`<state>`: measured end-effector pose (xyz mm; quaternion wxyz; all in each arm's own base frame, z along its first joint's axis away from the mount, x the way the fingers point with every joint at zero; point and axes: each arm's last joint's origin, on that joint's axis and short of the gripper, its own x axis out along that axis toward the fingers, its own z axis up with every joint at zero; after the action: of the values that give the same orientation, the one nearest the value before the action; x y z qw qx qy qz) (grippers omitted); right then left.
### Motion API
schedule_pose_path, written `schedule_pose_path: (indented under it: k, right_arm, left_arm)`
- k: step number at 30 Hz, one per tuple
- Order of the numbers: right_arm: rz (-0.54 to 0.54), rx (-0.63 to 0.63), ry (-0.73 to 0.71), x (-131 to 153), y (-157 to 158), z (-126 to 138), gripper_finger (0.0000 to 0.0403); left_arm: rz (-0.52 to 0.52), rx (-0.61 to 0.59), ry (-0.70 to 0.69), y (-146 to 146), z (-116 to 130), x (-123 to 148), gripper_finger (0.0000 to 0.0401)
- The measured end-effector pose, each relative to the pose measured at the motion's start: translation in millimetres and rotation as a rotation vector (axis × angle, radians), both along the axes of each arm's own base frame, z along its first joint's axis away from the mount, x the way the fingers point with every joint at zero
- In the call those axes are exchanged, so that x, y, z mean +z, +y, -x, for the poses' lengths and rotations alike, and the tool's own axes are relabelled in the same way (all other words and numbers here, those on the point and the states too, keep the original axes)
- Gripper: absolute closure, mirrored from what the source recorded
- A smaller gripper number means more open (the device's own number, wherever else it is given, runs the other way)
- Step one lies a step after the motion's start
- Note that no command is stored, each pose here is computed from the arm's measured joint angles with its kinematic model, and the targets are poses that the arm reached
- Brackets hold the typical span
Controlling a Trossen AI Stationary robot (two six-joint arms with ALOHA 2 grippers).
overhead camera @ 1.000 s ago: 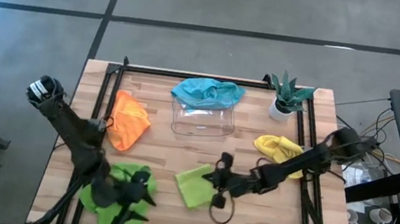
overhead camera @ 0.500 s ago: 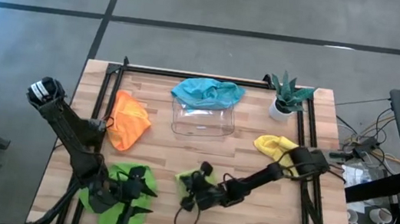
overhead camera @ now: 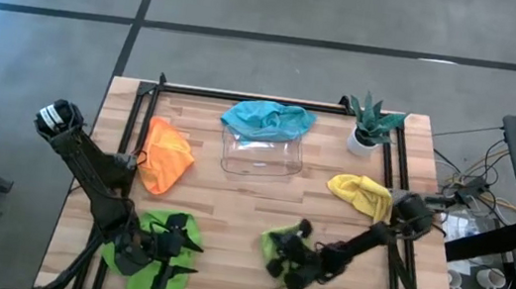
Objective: Fold microfiber towels
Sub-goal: Fold the light green microfiber cloth, then fold the green microfiber cloth
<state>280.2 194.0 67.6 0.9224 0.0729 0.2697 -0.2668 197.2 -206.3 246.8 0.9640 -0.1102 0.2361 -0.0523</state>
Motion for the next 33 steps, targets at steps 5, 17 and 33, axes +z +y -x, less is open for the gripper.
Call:
schedule_pose_path:
  k: [5,17,33]
  right_arm:
    - [0.026,0.041,0.155,24.2,-1.0,71.5,0.0394]
    - [0.097,0.302,0.007,141.1,-4.1,47.9,0.0394]
    - [0.16,0.856,-0.049,87.7,63.3,-157.1,0.028]
  left_arm:
    - [-0.001,0.0,0.017,-0.2,0.0,-2.6,0.0176]
    - [0.342,-0.143,0.392,-10.2,10.3,-3.6,0.0176]
    - [0.666,-0.078,0.742,-66.1,79.5,-26.0,0.0176]
